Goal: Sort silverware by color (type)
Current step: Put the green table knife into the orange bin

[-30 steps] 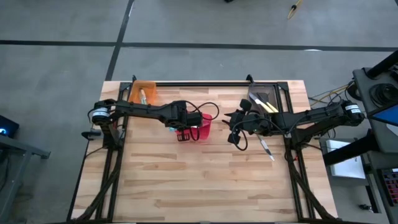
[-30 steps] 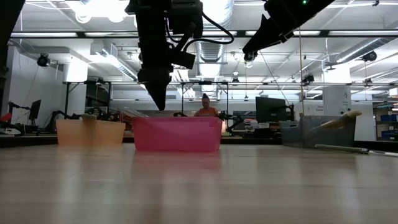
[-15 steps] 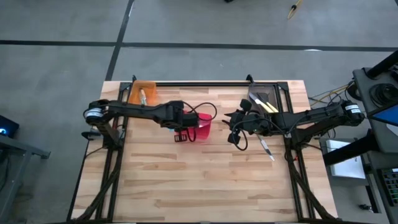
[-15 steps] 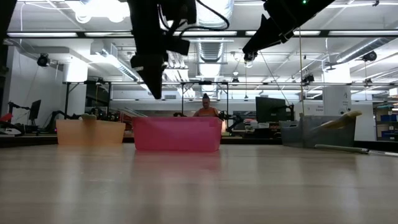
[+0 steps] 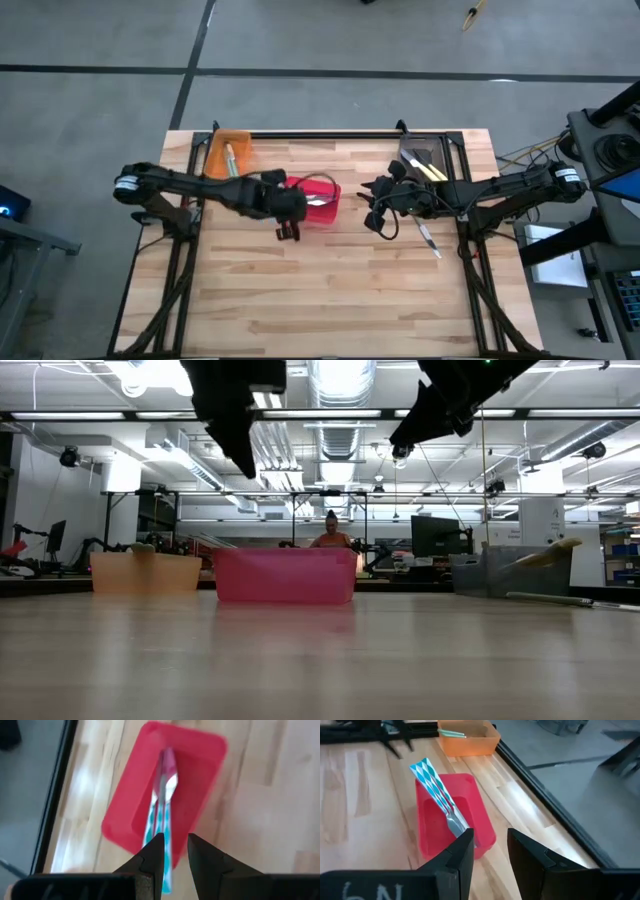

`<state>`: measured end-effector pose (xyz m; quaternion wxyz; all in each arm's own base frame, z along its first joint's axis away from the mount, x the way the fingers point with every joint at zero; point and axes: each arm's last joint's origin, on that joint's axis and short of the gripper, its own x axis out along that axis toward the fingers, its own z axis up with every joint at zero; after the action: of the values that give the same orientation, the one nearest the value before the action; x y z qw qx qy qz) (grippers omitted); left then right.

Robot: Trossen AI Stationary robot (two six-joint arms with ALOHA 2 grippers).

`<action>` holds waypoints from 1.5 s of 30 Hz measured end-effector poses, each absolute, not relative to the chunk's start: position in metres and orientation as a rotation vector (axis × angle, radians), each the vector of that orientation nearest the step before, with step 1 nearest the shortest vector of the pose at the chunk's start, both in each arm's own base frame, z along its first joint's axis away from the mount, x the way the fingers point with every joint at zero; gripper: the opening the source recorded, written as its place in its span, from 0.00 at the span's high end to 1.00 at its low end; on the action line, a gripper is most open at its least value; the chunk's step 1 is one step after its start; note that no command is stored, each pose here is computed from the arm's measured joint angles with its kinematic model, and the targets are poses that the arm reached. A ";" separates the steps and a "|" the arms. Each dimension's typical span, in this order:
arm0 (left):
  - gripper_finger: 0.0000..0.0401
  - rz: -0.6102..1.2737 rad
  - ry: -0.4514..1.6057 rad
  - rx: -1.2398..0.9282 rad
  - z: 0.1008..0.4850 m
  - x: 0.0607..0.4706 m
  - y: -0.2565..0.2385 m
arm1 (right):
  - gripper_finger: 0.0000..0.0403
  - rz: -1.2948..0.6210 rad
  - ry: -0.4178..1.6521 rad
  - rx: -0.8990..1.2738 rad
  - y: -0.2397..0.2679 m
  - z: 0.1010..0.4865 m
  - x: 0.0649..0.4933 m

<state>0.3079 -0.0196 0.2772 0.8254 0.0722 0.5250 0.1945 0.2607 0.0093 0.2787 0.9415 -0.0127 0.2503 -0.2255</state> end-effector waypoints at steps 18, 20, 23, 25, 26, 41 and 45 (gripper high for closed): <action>0.83 0.477 0.741 0.365 0.277 0.263 -0.080 | 0.73 -0.427 0.459 0.374 0.013 0.278 0.262; 0.84 0.454 0.678 0.371 0.274 0.258 -0.078 | 0.73 -0.434 0.453 0.405 0.013 0.278 0.262; 0.84 0.404 0.584 0.396 0.271 0.249 -0.074 | 0.73 -0.436 0.451 0.443 0.013 0.277 0.263; 0.84 0.386 0.500 0.408 0.272 0.244 -0.072 | 0.73 -0.422 0.465 0.455 0.014 0.274 0.266; 0.84 0.372 0.458 0.406 0.273 0.241 -0.071 | 0.73 -0.426 0.477 0.461 0.014 0.271 0.268; 0.84 0.315 0.190 0.236 0.259 0.200 -0.057 | 0.78 -0.746 0.937 0.622 0.000 0.234 0.268; 0.84 0.319 0.157 0.202 0.269 0.200 -0.058 | 0.81 -0.805 1.036 0.680 -0.008 0.221 0.267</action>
<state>0.2000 -0.0576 0.2694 0.9792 0.1001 0.0777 0.1583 0.2669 -0.0080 0.2211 0.7392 0.3100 0.4720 -0.3670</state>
